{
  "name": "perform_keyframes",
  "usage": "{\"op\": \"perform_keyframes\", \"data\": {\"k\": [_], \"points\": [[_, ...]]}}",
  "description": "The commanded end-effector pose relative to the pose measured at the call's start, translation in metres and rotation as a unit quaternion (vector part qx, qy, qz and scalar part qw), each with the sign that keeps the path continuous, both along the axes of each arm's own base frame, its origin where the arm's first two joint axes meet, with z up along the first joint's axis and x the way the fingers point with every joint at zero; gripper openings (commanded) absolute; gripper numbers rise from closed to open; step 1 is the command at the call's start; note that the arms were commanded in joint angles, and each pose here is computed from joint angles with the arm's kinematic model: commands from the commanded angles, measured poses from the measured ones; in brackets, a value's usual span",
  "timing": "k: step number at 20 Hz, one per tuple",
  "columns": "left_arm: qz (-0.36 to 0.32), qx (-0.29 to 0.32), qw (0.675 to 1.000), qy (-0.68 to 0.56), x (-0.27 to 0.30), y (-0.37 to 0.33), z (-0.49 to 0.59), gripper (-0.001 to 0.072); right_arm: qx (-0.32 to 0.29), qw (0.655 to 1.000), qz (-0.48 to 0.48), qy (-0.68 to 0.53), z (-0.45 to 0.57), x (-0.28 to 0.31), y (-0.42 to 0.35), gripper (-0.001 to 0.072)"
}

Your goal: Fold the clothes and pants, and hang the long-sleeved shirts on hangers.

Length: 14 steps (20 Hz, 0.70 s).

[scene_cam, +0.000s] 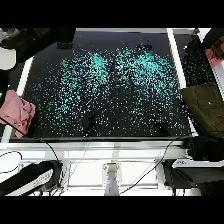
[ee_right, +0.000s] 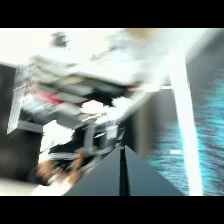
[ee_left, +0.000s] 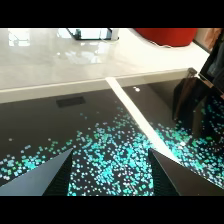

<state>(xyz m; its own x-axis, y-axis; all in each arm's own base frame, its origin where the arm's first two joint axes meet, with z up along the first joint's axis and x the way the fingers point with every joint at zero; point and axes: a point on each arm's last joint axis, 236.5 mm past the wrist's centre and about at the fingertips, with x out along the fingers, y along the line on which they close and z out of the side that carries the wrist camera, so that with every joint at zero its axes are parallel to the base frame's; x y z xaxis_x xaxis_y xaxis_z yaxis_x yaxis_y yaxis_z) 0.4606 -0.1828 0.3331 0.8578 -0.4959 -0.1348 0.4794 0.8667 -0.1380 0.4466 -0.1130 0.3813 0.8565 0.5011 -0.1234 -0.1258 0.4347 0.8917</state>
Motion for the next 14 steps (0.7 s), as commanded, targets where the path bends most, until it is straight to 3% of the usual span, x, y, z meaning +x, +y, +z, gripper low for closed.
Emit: {"op": "perform_keyframes", "data": {"k": [1, 7, 14], "points": [[0.0, 0.0, 1.0, 0.0, 0.0, 0.0, 0.0, 0.0543, 0.035, 0.993, 0.059, -0.091, 0.062, 0.0, 0.072, 0.0038], [0.0, 0.0, 1.0, 0.001, 0.0, 0.0, 0.0, 0.0543, 0.065, 0.981, 0.136, -0.123, 0.091, -0.016, 0.141, 0.0038], [0.0, 0.0, 1.0, 0.001, 0.0, 0.0, 0.0, 0.0543, 0.07, 0.974, 0.173, -0.127, 0.097, -0.031, 0.161, 0.0038]]}}
